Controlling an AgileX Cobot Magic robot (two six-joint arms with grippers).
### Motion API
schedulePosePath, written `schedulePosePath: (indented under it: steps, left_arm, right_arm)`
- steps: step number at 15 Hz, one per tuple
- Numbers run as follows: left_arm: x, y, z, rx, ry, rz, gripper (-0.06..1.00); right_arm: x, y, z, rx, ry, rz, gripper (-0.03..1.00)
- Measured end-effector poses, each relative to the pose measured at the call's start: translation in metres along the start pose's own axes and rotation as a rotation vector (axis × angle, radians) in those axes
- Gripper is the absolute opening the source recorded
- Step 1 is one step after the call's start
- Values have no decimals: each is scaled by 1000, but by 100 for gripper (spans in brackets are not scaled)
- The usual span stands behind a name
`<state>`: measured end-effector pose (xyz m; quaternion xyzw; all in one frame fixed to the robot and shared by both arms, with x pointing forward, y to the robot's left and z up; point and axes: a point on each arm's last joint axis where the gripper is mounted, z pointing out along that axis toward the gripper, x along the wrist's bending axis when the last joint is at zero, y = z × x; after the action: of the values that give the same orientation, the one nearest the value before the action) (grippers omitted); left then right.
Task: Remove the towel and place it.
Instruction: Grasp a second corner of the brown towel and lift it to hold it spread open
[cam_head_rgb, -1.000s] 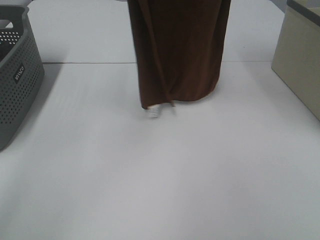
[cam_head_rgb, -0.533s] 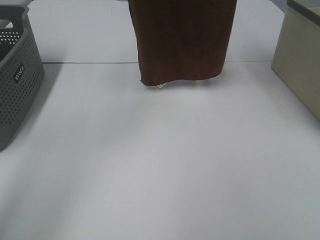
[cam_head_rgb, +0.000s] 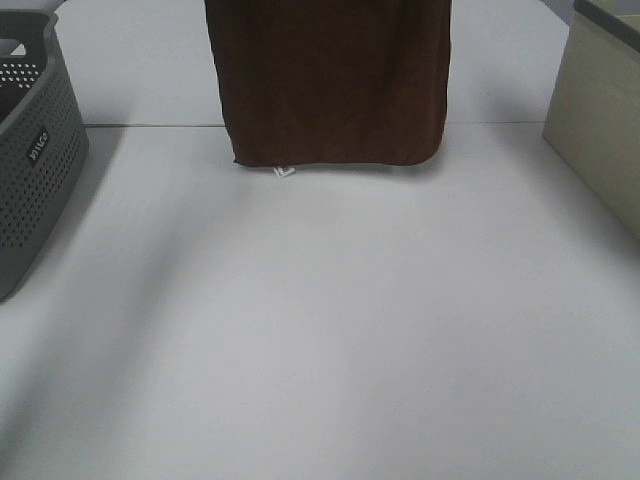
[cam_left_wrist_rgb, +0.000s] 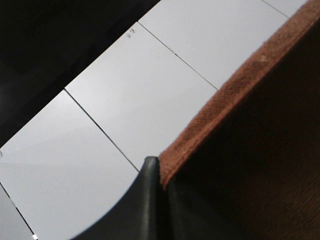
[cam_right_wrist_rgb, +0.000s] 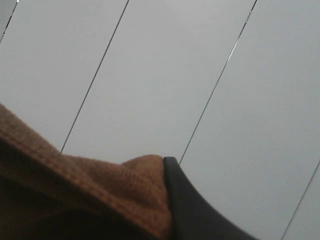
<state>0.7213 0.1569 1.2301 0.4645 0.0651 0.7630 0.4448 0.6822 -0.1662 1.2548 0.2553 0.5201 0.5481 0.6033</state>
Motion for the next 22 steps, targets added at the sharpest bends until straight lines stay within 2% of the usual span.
schedulePosePath:
  steps: [3,5,12,14,16,18,20,22]
  left_arm:
    - [-4,-17,14,-46,74,4,0]
    - [-8,-26,17,-55,94,-13,0]
    - [-6,-40,18,-48,80,-30,0]
    - [-8,-44,18,-8,55,-26,0]
    - [-12,-52,18,71,16,-68,0]
    - [-17,-60,17,168,-23,-156,0]
    - [-35,-68,14,362,-101,-315,0]
    - [-62,-71,1,641,-255,-427,0]
  right_arm:
    - [5,-10,18,-32,-12,28,1]
    - [7,-15,24,-41,-15,37,1]
    - [19,-40,33,2,6,60,1]
    - [22,-44,32,46,28,60,1]
    - [25,-51,31,131,69,59,1]
    - [28,-53,28,215,111,59,1]
    - [28,-49,19,336,172,66,1]
    - [28,-46,8,483,237,93,1]
